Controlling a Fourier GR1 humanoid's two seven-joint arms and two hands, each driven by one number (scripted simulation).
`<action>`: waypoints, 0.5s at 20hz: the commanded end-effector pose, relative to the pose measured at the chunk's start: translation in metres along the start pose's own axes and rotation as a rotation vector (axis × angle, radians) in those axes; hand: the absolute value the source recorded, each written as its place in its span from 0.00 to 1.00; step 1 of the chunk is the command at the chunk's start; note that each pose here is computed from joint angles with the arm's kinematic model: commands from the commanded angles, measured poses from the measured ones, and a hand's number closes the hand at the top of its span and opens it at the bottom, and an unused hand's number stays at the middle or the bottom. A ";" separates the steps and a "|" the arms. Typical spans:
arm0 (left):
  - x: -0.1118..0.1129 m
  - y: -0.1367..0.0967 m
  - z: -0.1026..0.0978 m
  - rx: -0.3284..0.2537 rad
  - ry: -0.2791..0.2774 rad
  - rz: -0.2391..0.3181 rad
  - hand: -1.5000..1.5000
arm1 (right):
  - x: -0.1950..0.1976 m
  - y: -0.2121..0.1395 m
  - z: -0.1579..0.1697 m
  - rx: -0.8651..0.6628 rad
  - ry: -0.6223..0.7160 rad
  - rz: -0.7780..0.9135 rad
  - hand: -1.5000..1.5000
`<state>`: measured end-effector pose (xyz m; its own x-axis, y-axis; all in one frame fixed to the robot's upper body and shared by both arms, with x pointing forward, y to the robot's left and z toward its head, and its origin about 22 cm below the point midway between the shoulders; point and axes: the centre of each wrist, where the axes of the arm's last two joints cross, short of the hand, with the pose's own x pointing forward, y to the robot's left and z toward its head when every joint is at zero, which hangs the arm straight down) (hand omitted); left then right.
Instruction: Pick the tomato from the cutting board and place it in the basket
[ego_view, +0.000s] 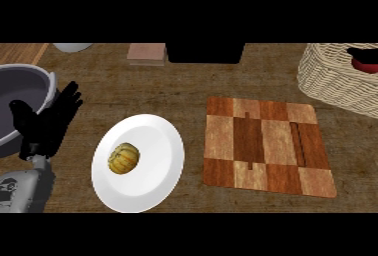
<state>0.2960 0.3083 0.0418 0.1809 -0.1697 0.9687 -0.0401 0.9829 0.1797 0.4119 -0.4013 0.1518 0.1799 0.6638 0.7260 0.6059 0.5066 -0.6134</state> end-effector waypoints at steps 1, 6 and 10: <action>0.024 0.005 -0.011 -0.011 -0.016 0.005 0.50 | -0.022 0.004 0.004 0.009 -0.057 -0.030 0.00; -0.007 -0.002 -0.005 0.004 0.008 -0.002 0.50 | 0.002 -0.012 -0.014 -0.128 0.066 -0.246 0.00; -0.001 0.012 0.001 0.018 0.001 0.002 0.50 | -0.043 -0.085 -0.024 -0.259 0.125 -0.402 0.00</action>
<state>0.2959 0.3182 0.0442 0.1802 -0.1656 0.9696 -0.0508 0.9828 0.1773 0.3965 -0.4456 0.1661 0.0497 0.4726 0.8799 0.7547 0.5592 -0.3431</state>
